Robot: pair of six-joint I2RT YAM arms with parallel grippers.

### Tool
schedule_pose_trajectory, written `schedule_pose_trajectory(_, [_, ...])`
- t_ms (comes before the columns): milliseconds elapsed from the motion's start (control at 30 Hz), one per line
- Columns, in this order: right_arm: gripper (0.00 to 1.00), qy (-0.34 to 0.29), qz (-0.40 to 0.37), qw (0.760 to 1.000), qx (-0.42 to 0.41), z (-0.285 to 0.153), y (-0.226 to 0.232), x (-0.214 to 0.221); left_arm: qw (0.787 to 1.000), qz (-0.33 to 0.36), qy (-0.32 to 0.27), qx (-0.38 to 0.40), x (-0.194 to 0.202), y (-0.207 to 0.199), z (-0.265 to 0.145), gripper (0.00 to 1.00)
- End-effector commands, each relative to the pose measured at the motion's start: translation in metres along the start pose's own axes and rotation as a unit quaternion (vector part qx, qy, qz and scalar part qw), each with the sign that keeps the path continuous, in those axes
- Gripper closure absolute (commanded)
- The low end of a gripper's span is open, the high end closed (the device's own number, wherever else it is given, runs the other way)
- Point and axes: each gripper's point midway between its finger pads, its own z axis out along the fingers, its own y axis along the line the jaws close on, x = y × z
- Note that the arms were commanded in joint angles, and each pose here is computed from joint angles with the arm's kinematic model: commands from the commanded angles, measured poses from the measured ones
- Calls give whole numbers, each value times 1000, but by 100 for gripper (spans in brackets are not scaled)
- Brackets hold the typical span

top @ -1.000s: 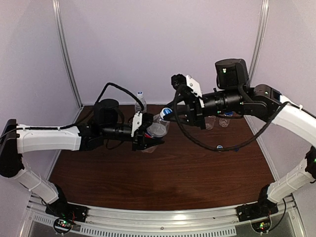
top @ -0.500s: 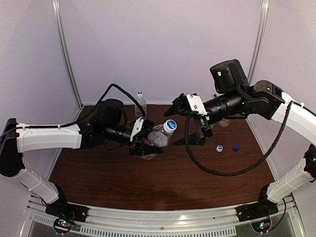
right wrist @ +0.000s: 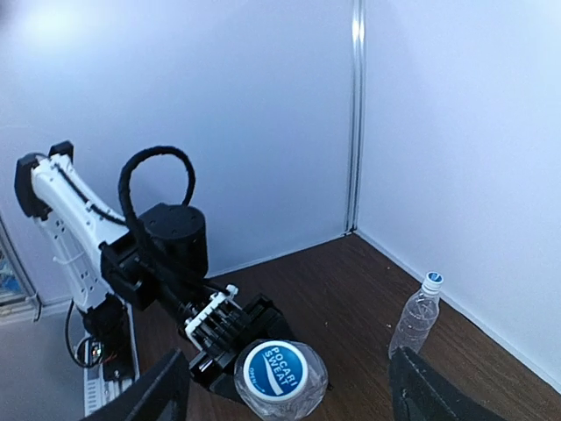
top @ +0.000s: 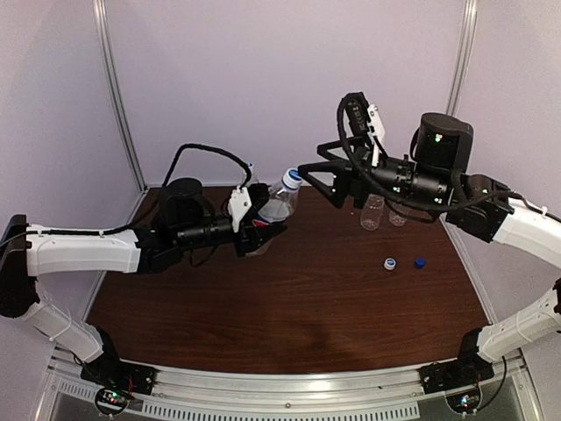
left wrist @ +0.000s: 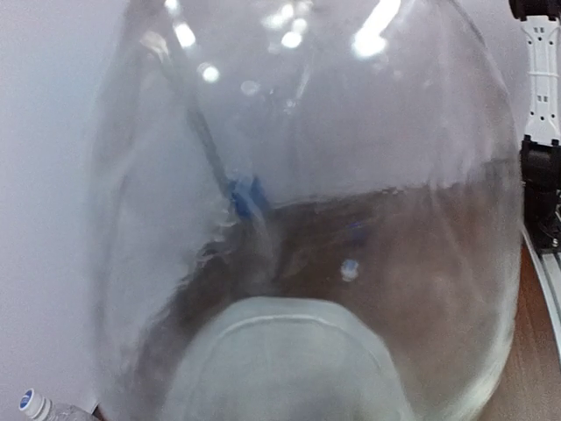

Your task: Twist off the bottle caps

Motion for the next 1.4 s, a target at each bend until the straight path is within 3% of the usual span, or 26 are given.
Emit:
schedule_pose_trajectory(0, [24, -64, 151, 983, 85, 7, -30, -10, 992, -24, -21, -120, -11, 45, -4, 57])
schedule_pose_trajectory(133, [19, -57, 151, 983, 83, 20, -27, -3, 992, -34, -14, -119, -6, 46, 0, 57])
schedule_pose_trajectory(500, [27, -28, 141, 985, 95, 48, -30, 11, 993, -33, -14, -113, -6, 44, 1, 57])
schedule_pose_trajectory(633, [36, -33, 137, 985, 96, 51, -31, 9, 993, -33, -12, -113, -5, 43, 1, 57])
schedule_pose_trajectory(833, [66, -26, 130, 987, 92, 55, -30, 13, 993, -31, -12, -111, -5, 43, 1, 57])
schedule_pose_trajectory(933, [75, -6, 113, 990, 81, 56, -27, 16, 994, -23, -9, -104, -5, 41, 1, 57])
schedule_pose_trajectory(1000, [81, 13, 86, 995, 54, 54, -21, 18, 996, -12, -6, -88, -6, 35, 1, 57])
schedule_pose_trajectory(1100, [100, 48, 28, 998, 2, 43, -13, 22, 999, 12, -9, -31, -10, 15, -1, 57])
schedule_pose_trajectory(1133, [100, 59, -17, 997, -39, 38, -2, 24, 1000, 23, -12, 2, -11, 3, -3, 57])
schedule_pose_trajectory(1200, [100, 87, -85, 981, -148, 19, 30, 34, 996, 41, -26, 81, -15, -25, -7, 57])
schedule_pose_trajectory(1300, [100, 119, -167, 929, -308, -22, 77, 64, 986, 44, -44, 158, -20, -52, -16, 56])
schedule_pose_trajectory(1367, [100, 119, -199, 915, -329, -36, 82, 68, 980, 44, -47, 187, -21, -61, -19, 56])
